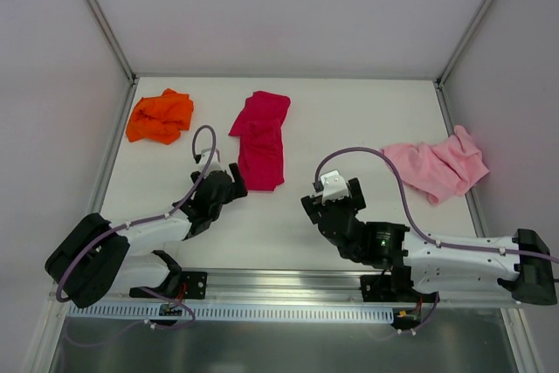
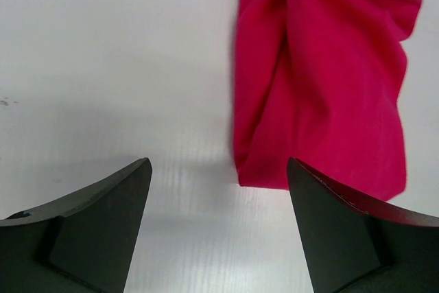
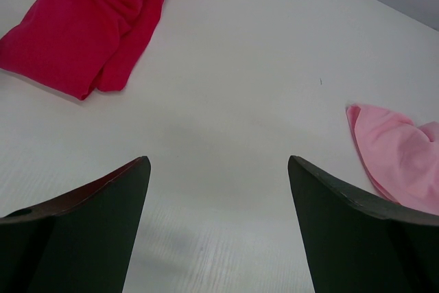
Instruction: Fold and stack the t-shirts
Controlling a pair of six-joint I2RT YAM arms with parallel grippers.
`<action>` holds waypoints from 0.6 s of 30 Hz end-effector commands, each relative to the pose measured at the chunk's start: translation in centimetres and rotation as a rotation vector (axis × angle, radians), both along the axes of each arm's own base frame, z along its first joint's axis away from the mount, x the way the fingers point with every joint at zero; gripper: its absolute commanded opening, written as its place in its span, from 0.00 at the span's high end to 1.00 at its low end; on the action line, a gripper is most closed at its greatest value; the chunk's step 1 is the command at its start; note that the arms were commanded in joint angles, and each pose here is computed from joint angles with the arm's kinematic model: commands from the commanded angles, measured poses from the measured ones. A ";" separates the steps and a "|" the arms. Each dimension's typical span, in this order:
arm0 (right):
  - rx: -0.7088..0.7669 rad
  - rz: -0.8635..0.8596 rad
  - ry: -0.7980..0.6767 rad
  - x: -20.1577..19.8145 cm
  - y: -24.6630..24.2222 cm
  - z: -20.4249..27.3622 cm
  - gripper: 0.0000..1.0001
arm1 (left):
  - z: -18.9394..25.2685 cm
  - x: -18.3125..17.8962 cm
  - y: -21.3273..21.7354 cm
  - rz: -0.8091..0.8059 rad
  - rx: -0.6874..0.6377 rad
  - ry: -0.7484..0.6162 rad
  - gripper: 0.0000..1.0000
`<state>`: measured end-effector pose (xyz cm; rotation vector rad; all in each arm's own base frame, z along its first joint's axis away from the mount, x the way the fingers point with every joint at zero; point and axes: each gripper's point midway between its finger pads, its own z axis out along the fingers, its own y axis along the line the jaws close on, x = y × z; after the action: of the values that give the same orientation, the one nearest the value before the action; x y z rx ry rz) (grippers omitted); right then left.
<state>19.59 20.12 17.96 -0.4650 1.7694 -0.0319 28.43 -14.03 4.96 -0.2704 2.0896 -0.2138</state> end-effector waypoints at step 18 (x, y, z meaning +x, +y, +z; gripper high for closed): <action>0.050 -0.017 -0.026 0.4 1.4 1.9 0.12 | 1.7 0.5 -4.3 -0.172 -0.145 -0.117 0.19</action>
<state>19.71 20.68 17.63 -0.4846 1.7754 -0.0536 28.83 -17.13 6.01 -0.2093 2.0285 -0.4034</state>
